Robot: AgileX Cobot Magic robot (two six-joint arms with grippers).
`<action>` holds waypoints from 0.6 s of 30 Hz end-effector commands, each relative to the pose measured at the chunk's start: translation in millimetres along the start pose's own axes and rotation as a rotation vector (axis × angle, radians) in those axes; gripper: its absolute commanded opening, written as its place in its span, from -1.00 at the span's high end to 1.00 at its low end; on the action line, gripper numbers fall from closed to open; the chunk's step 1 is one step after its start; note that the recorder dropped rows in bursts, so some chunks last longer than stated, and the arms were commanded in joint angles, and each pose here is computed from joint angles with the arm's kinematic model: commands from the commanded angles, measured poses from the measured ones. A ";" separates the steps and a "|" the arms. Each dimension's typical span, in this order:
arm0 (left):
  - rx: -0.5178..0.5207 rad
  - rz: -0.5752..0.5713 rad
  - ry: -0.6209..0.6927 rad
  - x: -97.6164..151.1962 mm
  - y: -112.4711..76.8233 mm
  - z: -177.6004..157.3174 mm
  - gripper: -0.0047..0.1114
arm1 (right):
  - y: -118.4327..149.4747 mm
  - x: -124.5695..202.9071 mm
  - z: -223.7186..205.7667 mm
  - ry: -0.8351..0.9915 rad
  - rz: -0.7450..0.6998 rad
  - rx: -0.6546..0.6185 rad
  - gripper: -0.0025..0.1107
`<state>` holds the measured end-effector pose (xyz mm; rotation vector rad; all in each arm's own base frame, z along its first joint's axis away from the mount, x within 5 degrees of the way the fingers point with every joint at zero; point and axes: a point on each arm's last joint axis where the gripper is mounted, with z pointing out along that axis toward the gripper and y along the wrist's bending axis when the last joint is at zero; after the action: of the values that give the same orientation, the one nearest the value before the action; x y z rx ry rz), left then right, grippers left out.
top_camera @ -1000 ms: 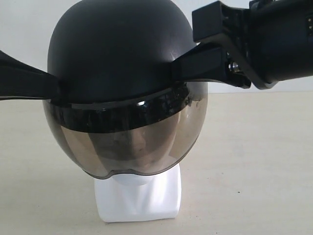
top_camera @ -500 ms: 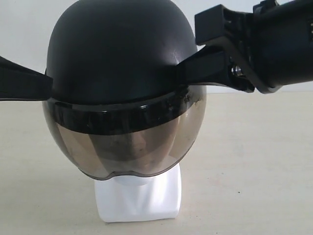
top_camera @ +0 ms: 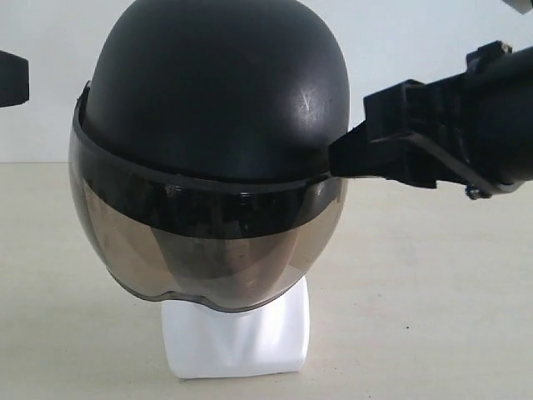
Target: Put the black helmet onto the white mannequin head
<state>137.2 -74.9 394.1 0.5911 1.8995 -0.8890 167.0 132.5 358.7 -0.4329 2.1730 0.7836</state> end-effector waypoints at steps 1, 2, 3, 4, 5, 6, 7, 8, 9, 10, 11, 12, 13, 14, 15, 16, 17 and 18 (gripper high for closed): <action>-0.066 -0.010 -0.010 0.4 4.6 -1.1 0.84 | -0.5 -0.7 -8.8 -0.038 0.000 0.021 -0.02; -0.076 -0.017 -0.009 0.4 6.1 -0.6 0.84 | 0.2 -1.2 -11.0 -0.048 0.003 0.019 -0.02; -0.088 -0.026 -0.012 0.1 7.7 -0.3 0.84 | 0.1 -1.6 -11.0 -0.052 0.009 0.019 -0.02; -0.098 -0.036 -0.013 -0.2 9.8 0.6 0.84 | 0.3 -2.4 -11.7 -0.063 0.022 0.018 -0.02; -0.105 -0.047 -0.007 -0.1 12.2 2.0 0.84 | 0.5 -3.5 -14.0 -0.081 0.039 0.020 -0.02; -0.112 -0.055 -0.007 -0.3 14.0 3.1 0.84 | -0.1 -4.7 -15.4 -0.098 0.058 0.029 0.01; -0.115 -0.062 0.000 -0.1 16.6 5.0 0.84 | -0.6 -5.6 -17.4 -0.114 0.073 0.037 0.06; -0.115 -0.076 0.004 0.0 18.0 6.2 0.84 | -2.2 -6.4 -18.7 -0.126 0.083 0.055 0.15; -0.118 -0.100 0.010 0.2 20.6 8.2 0.84 | -4.2 -6.6 -20.8 -0.135 0.090 0.081 0.26; -0.124 -0.130 0.008 0.0 22.8 9.6 0.84 | -7.0 -6.9 -21.3 -0.140 0.082 0.113 0.36; -0.130 -0.158 0.005 -0.4 24.7 10.7 0.84 | -10.1 -6.7 -22.3 -0.142 0.090 0.148 0.45; -0.137 -0.185 0.001 -1.3 27.0 12.1 0.84 | -13.7 -6.8 -23.1 -0.146 0.093 0.188 0.52; -0.145 -0.188 0.003 -2.4 29.2 13.2 0.84 | -16.8 -7.0 -23.8 -0.151 0.103 0.222 0.57; -0.174 -0.175 0.027 -5.8 34.0 14.7 0.84 | -24.2 -7.9 -26.0 -0.163 0.075 0.309 0.73; -0.200 -0.170 0.047 -7.5 37.7 15.5 0.84 | -27.0 -8.5 -27.1 -0.168 0.054 0.343 0.82; -0.258 -0.180 0.088 -10.3 46.4 17.3 0.84 | -33.5 -9.9 -26.6 -0.172 0.027 0.415 0.95; -0.289 -0.186 0.112 -11.2 52.1 19.1 0.84 | -35.1 -9.9 -23.1 -0.164 0.037 0.424 0.96; -0.304 -0.200 0.154 -11.4 59.5 23.8 0.84 | -36.0 -9.7 -13.7 -0.143 0.053 0.414 0.96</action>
<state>187.1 -59.1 380.3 0.3186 2.1491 -0.7110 177.1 94.0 365.9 -0.1174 2.1241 0.3856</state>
